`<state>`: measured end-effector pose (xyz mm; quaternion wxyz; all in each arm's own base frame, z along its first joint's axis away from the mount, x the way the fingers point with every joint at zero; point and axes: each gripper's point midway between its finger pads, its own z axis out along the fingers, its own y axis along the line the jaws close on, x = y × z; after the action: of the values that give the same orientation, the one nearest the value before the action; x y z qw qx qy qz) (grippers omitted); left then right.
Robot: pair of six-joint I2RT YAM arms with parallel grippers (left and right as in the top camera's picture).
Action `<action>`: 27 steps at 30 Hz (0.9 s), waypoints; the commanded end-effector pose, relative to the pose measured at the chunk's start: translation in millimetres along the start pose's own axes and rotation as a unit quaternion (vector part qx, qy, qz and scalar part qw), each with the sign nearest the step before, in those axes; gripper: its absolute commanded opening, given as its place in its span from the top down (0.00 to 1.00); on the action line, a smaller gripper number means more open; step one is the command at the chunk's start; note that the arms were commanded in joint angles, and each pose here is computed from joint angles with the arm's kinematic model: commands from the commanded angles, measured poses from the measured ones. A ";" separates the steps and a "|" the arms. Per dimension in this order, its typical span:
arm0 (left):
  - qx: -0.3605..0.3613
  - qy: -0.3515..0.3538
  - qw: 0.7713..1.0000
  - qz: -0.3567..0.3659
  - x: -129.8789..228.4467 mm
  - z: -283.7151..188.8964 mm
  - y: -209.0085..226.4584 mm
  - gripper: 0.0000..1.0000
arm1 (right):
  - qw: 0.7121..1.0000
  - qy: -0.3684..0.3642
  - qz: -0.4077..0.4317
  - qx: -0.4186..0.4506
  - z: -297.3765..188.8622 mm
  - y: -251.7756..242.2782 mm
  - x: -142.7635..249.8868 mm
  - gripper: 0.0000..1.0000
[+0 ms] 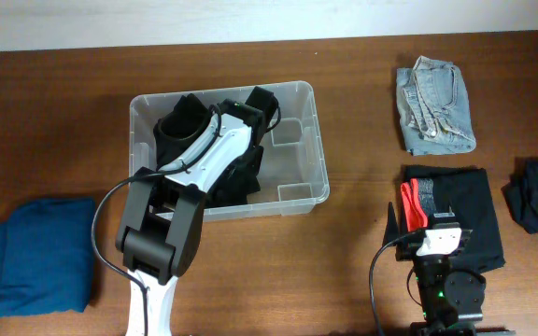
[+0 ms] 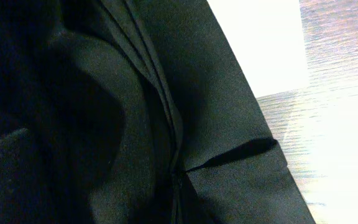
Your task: Pack container
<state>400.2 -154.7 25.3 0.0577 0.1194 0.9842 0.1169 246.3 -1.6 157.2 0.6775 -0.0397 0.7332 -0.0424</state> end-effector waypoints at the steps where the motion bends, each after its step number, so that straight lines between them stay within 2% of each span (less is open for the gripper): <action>1: -0.013 0.017 1.000 0.015 6.4 12.7 1.4 0.99 | 1.000 0.001 -0.001 0.006 -0.2 -2.2 2.0 0.02; 7: 0.064 -0.010 0.998 0.009 -12.7 -3.4 -27.1 0.99 | 1.000 0.001 -0.001 0.006 -0.2 -2.2 2.0 0.02; 13: 0.072 -0.052 0.996 0.000 -37.8 -27.1 -26.0 1.00 | 1.000 0.001 -0.001 0.006 -0.2 -2.2 2.0 0.02; 16: 0.069 -0.092 0.993 -0.009 -55.3 -53.5 -18.9 0.99 | 1.000 0.001 -0.001 0.006 -0.2 -2.2 1.9 0.02; 19: 0.040 -0.140 0.989 -0.031 -70.7 -86.3 1.4 0.99 | 1.000 0.001 -0.001 0.006 -0.2 -2.2 2.0 0.01; 22: -0.022 -0.181 0.979 -0.096 -77.8 -112.7 40.7 0.99 | 1.000 0.001 -0.001 0.006 -0.2 -2.2 2.0 0.02; 27: -0.052 -0.199 0.960 -0.190 -77.4 -126.5 91.7 0.99 | 1.000 0.001 -0.001 0.006 -0.2 -2.2 1.9 0.02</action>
<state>464.8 -155.5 135.2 0.2264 0.0370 0.9679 0.1026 246.3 -1.6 157.2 0.6775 -0.0398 0.7332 -0.0425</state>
